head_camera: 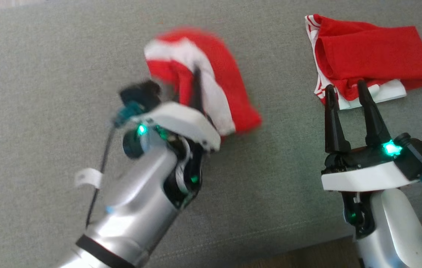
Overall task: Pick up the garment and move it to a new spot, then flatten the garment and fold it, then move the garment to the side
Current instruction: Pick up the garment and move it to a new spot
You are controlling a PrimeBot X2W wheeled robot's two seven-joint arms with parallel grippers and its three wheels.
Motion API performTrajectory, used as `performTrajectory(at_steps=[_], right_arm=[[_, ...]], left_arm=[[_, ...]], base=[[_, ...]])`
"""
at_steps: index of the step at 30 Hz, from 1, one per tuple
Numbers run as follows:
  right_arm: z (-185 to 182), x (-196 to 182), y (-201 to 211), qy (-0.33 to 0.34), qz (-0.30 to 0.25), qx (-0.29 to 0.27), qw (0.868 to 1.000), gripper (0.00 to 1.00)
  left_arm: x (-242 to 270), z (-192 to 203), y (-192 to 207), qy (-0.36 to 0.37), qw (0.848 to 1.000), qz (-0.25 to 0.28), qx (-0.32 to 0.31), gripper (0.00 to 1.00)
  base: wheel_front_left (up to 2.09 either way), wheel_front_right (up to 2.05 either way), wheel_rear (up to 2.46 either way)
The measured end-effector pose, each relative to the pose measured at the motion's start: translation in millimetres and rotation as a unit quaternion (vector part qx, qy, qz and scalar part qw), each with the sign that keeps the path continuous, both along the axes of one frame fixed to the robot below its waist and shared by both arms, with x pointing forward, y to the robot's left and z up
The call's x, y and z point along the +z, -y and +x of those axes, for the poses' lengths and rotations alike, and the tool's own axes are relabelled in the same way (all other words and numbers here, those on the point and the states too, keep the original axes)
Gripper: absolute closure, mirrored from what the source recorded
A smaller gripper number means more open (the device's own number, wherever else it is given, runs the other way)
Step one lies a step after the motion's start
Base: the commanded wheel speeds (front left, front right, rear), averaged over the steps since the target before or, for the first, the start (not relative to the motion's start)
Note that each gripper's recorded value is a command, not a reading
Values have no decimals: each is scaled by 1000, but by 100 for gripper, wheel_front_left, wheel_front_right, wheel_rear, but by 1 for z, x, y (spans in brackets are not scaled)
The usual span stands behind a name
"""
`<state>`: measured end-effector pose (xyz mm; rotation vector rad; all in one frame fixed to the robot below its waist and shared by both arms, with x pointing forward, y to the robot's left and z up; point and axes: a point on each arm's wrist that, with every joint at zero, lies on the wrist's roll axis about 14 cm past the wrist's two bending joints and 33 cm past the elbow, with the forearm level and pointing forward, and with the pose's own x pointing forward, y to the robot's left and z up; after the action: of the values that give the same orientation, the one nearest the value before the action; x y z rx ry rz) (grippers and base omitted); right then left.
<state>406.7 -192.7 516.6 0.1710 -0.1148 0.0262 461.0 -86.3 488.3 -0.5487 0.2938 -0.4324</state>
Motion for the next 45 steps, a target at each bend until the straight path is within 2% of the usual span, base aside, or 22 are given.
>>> performTrajectory(at_steps=[7,12,16,20,24,29,37,45], right_arm=[[4,-6,-9,-7,3,13,1000,0],[8,-4,-22,-2,8,32,999,0],[9,-1,-33,2,11,48,999,0],[8,3,-44,8,15,62,998,0],[4,5,-49,10,17,69,997,0],[-4,2,-58,4,17,81,997,0],[-21,-1,-64,-2,18,89,996,0],[-34,-2,-65,-4,22,90,996,0]], left_arm=[[-4,1,-1,16,1000,18,-16,0],[25,22,-26,77,996,32,25,0],[55,34,-56,136,987,46,67,0],[88,35,-85,208,972,71,88,0],[77,22,-131,221,961,124,111,0],[45,-19,-168,205,957,174,112,0],[36,-73,-193,192,953,177,150,0],[47,-93,-199,207,949,161,176,0]], base=[[0,0,0],[0,0,0],[0,0,0],[0,0,0],[0,0,0],[0,0,0],[0,0,0],[0,0,0]])
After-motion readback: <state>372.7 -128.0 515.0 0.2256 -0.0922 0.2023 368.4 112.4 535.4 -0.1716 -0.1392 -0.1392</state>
